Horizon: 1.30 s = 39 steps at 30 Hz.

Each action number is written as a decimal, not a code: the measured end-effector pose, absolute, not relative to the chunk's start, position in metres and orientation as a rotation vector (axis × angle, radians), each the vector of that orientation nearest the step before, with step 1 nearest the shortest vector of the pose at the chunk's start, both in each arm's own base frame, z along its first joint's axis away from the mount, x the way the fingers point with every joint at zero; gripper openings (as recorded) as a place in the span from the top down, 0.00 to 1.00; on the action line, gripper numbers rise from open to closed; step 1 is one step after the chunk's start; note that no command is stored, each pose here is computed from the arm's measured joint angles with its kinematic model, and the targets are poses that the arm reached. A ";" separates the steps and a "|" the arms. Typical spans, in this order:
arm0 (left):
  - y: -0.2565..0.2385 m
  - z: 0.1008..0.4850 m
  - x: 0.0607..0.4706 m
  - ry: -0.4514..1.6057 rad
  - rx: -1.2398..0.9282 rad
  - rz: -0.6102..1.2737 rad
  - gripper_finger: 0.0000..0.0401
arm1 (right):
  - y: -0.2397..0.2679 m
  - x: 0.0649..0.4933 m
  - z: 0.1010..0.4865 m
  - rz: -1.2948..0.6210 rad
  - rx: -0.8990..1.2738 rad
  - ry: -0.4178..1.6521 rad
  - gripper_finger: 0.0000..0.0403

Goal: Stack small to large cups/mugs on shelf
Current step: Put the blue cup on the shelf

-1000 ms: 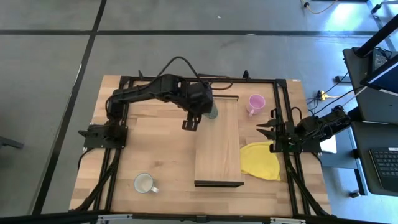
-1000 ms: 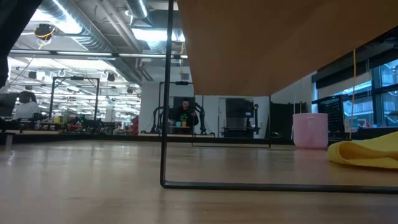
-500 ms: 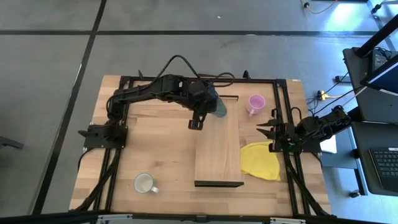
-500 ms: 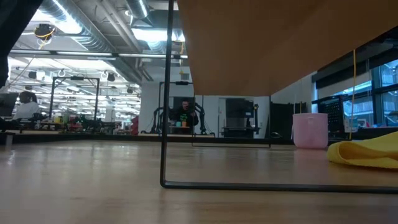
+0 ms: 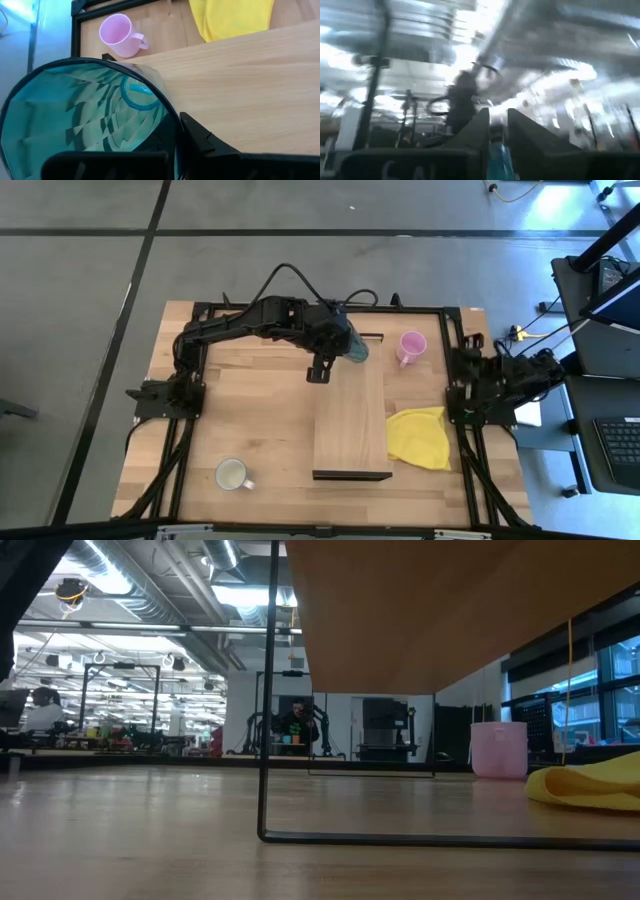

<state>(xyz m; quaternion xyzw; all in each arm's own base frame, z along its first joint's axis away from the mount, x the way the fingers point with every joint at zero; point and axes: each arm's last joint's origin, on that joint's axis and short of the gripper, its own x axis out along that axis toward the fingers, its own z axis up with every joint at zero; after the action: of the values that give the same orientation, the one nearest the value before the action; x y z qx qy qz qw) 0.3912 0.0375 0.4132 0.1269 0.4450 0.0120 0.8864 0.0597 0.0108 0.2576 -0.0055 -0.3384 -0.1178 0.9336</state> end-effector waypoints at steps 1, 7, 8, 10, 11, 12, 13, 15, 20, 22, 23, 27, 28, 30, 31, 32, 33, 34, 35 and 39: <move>0.038 0.414 0.391 0.921 0.270 0.023 0.99 | 0.011 0.061 0.263 -0.243 0.019 -0.663 0.82; 0.042 0.415 0.393 0.895 0.261 0.039 0.99 | 0.020 0.076 0.316 -0.160 -0.154 -0.494 0.82; 0.042 0.416 0.392 0.896 0.254 0.044 0.99 | 0.021 0.079 0.327 -0.165 -0.191 -0.474 0.82; 0.042 0.418 0.391 0.886 0.236 0.042 0.99 | 0.023 0.088 0.345 -0.202 -0.236 -0.415 0.82; 0.042 0.419 0.391 0.878 0.229 0.033 0.99 | 0.024 0.092 0.353 -0.241 -0.238 -0.374 0.82; 0.041 0.420 0.390 0.874 0.225 0.027 0.99 | 0.024 0.096 0.359 -0.289 -0.224 -0.322 0.82; 0.040 0.420 0.389 0.878 0.223 0.024 0.99 | 0.024 0.099 0.365 -0.337 -0.200 -0.270 0.82; 0.040 0.419 0.387 0.901 0.217 0.009 0.99 | 0.024 0.105 0.371 -0.424 -0.127 -0.170 0.82; 0.041 0.409 0.391 0.951 0.218 -0.003 0.99 | 0.026 0.115 0.374 -0.481 0.103 -0.023 0.82; 0.041 0.407 0.395 0.946 0.231 -0.011 0.99 | 0.028 0.118 0.373 -0.474 0.193 0.001 0.82; 0.042 0.405 0.395 0.950 0.236 -0.015 0.99 | 0.029 0.120 0.372 -0.466 0.234 0.004 0.82; 0.047 0.403 0.397 0.957 0.243 -0.012 0.99 | 0.033 0.127 0.372 -0.445 0.326 -0.017 0.82; 0.049 0.402 0.398 0.955 0.250 -0.010 0.99 | 0.033 0.128 0.374 -0.442 0.344 -0.034 0.82; 0.051 0.401 0.400 0.955 0.253 -0.007 0.99 | 0.034 0.130 0.378 -0.434 0.379 -0.079 0.82; 0.053 0.399 0.399 0.968 0.250 -0.007 0.99 | 0.034 0.130 0.380 -0.430 0.394 -0.099 0.82; 0.054 0.398 0.398 0.981 0.247 -0.006 0.99 | 0.035 0.131 0.382 -0.428 0.410 -0.118 0.82; 0.055 0.398 0.397 0.988 0.243 -0.010 0.99 | 0.035 0.131 0.384 -0.425 0.441 -0.142 0.82; 0.056 0.398 0.397 0.990 0.239 -0.016 0.99 | 0.036 0.134 0.385 -0.424 0.456 -0.152 0.82; 0.056 0.398 0.397 0.989 0.232 -0.025 0.99 | 0.036 0.136 0.385 -0.438 0.446 -0.155 0.82; 0.056 0.400 0.399 0.957 0.229 -0.033 0.99 | 0.035 0.147 0.379 -0.506 0.310 -0.094 0.82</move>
<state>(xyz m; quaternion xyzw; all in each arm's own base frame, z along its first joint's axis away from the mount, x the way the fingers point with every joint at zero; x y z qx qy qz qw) 0.3986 0.0559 0.4000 0.1099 0.4595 -0.0156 0.8812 0.1469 0.0353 0.3785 0.1526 -0.0462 -0.2491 0.9553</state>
